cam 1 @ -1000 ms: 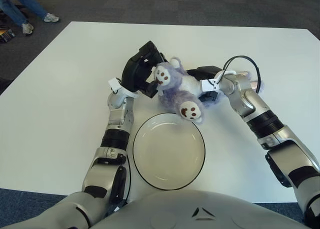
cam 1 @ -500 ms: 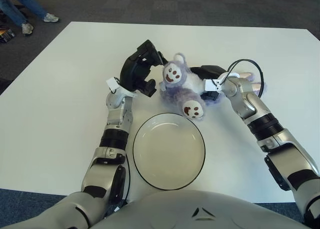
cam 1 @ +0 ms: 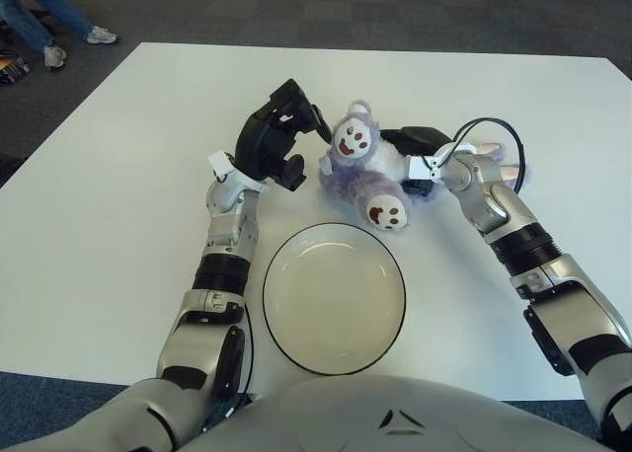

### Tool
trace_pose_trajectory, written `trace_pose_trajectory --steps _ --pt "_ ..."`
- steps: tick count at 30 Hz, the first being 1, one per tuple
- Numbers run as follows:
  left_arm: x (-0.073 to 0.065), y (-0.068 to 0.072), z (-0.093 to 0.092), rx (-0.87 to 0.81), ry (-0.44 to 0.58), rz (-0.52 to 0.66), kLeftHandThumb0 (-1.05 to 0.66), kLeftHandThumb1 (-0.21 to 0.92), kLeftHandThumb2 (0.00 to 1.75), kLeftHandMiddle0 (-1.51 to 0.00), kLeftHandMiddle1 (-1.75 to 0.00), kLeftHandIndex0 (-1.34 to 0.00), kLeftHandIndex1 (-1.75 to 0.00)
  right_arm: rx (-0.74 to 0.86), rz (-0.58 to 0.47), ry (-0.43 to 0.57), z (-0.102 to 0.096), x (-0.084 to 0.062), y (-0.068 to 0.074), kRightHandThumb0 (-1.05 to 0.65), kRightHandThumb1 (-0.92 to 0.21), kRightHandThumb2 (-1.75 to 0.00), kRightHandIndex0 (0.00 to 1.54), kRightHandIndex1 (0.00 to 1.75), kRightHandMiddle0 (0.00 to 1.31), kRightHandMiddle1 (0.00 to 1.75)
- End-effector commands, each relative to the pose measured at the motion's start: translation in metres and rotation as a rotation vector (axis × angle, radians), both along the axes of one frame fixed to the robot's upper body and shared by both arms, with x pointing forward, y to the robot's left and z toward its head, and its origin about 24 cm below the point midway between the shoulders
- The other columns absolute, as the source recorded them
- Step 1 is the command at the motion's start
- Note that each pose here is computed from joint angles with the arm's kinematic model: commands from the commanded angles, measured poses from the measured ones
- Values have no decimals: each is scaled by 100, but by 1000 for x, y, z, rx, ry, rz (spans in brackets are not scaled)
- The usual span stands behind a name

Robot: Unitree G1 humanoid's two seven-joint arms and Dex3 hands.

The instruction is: Put the doll into the plate.

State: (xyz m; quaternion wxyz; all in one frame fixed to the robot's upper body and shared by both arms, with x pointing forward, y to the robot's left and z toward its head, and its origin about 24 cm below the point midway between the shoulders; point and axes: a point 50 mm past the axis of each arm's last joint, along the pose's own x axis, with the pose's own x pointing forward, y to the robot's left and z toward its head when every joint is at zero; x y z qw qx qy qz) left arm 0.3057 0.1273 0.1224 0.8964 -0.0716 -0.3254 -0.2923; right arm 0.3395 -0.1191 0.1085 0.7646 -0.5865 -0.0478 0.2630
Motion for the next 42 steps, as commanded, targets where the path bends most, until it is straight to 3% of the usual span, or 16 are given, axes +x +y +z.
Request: trace_pose_trajectory --steps 1,7,11,13,17,25,31,42 --pt "5 4 1 -10 5 23 -1 50 111 -49 -173 -24 -174 26 -62 48 -17 -4 -15 54 -15 -152 75 175 93 175" --pt "10 18 -11 4 56 82 -1 59 101 -44 -173 -16 -175 130 -38 -43 0 -4 -28 55 -14 -153 75 175 95 175" --pt "13 29 -20 22 87 135 -1 65 93 -31 -174 -22 -175 172 -25 -84 5 -5 -30 56 -12 -155 77 175 97 175" --pt "13 37 -27 37 117 189 -1 66 91 -28 -174 -22 -175 212 -29 -107 20 -9 -31 56 -12 -155 77 175 97 175" --pt "15 42 -30 62 145 284 -1 68 89 -25 -175 -23 -175 219 -20 -169 47 -17 -25 55 -13 -154 76 175 94 175" --pt "19 54 -32 130 141 412 -1 67 91 -26 -175 -24 -175 248 -26 -190 60 -26 -20 55 -13 -154 76 175 93 175" --pt "23 64 -46 179 206 430 -1 66 92 -27 -175 -24 -175 283 -9 -218 68 -32 -16 55 -12 -155 77 175 93 175" --pt "29 69 -59 226 293 448 -1 71 85 -23 -175 -21 -175 407 34 -239 85 -45 -9 54 -13 -154 76 175 94 175"
